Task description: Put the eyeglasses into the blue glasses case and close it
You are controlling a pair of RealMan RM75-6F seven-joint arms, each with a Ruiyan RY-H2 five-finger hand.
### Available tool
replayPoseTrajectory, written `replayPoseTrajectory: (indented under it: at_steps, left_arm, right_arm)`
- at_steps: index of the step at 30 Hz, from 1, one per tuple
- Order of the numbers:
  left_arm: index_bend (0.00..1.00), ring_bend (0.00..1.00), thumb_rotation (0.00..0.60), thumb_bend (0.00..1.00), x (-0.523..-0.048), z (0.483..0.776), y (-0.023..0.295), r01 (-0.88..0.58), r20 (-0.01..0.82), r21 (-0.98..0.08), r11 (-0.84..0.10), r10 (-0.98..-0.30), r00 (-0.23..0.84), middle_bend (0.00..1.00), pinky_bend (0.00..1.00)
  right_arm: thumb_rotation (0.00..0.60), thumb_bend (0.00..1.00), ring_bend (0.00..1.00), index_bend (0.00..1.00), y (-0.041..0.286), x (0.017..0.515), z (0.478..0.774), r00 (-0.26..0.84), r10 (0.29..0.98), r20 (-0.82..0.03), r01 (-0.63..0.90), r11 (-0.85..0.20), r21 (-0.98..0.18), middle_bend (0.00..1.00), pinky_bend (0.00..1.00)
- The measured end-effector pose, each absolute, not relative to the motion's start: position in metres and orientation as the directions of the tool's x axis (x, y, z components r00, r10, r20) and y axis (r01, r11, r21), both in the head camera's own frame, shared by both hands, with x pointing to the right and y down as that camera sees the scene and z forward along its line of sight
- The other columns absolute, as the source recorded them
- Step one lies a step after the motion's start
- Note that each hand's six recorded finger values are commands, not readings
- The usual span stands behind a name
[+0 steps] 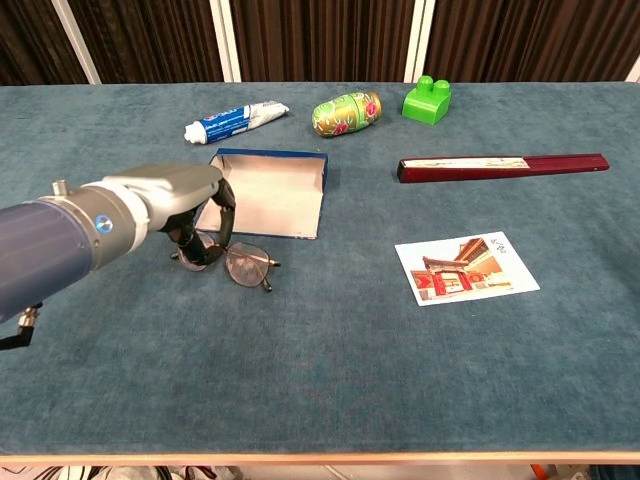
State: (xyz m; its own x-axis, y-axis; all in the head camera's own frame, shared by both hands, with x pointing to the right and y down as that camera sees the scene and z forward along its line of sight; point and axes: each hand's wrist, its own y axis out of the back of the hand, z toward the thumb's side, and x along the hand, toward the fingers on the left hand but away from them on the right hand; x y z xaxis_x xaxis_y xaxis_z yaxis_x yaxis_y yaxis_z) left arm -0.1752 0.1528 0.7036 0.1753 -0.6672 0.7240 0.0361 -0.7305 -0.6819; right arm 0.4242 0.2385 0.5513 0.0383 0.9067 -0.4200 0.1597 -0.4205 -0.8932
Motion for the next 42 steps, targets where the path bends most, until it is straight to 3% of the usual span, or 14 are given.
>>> replayPoseTrajectory:
  at_steps: [14,25,42]
  left_arm:
    - [0.58,0.00,0.600,0.45,-0.144,0.691,0.117,0.046,0.688,-0.725,-0.688,-0.718,0.106,0.14,0.00]
    - [0.58,0.00,0.600,0.45,-0.140,0.706,0.084,-0.026,0.706,-0.708,-0.706,-0.708,-0.013,0.14,0.00]
    - [0.58,0.00,0.600,0.45,-0.139,0.730,0.054,-0.073,0.706,-0.708,-0.702,-0.705,-0.071,0.14,0.00]
  right_arm:
    - [0.600,0.06,0.03,0.02,0.239,0.424,0.552,0.039,0.906,-0.422,0.161,-0.423,-0.892,0.00,0.18]
    - [0.600,0.06,0.03,0.02,0.239,0.426,0.552,0.027,0.905,-0.426,0.167,-0.424,-0.890,0.00,0.18]
    - [0.600,0.06,0.03,0.02,0.237,0.427,0.555,0.018,0.898,-0.440,0.181,-0.436,-0.882,0.00,0.18]
